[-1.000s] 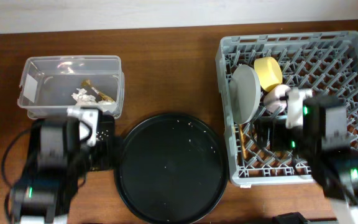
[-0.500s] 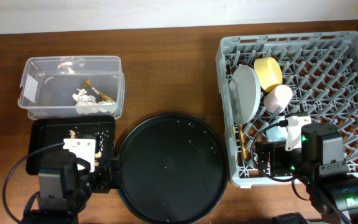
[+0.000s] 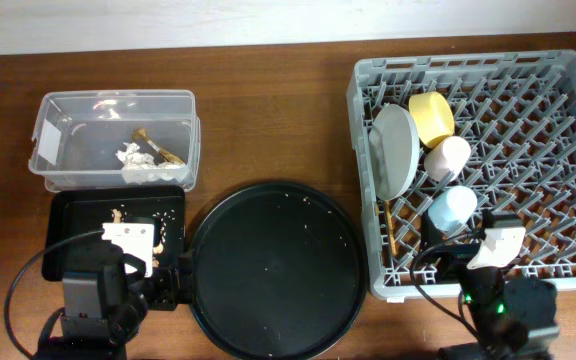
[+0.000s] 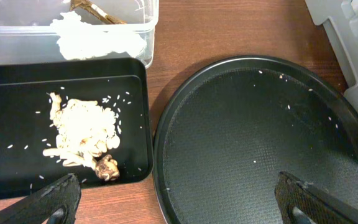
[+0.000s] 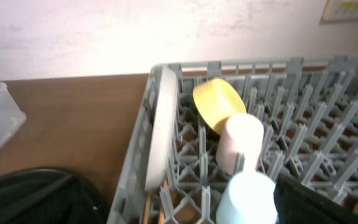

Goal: Sort waste into correct bins and load items into the dishwasher rack

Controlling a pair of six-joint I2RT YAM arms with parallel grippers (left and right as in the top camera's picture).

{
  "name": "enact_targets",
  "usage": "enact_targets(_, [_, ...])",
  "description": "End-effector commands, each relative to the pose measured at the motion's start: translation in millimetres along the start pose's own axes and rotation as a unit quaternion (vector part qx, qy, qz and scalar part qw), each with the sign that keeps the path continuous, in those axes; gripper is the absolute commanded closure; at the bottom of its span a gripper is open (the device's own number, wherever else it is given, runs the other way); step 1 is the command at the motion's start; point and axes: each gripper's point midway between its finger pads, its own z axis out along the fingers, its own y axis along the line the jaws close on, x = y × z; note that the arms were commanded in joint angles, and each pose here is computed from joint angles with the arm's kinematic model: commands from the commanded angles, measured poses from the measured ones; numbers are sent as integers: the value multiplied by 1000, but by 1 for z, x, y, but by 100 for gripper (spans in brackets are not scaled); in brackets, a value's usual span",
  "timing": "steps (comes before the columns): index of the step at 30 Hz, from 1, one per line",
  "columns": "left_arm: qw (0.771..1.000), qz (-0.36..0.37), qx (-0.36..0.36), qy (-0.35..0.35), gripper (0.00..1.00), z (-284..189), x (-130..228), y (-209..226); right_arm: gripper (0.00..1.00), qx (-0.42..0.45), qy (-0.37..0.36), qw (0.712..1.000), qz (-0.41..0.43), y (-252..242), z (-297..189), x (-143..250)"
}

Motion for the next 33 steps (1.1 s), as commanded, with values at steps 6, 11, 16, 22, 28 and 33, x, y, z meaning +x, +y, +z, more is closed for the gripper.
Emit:
enact_targets(6, [1000, 8, -3, -1, 1, 0, 1, 1, 1, 27, -137, 990, 8, -17, 17, 25])
enact_targets(11, [1000, 8, -3, -1, 1, 0, 1, 1, 1, 55, -76, 996, 6, -28, 29, 69])
enact_targets(16, [1000, 8, -3, -1, 1, 0, 1, 1, 1, 55, -75, 996, 6, -28, 29, 69])
enact_targets(22, [1000, 8, -3, -1, 1, 0, 1, 1, 1, 55, -75, 996, 6, -28, 29, 69])
enact_targets(28, [1000, 8, -3, -1, 1, 0, 1, 1, 1, 55, -75, 996, 6, -28, 29, 69])
enact_targets(33, [1000, 9, -2, -3, 1, -1, 1, 0, 1, 55, -75, 996, 6, -28, 29, 69])
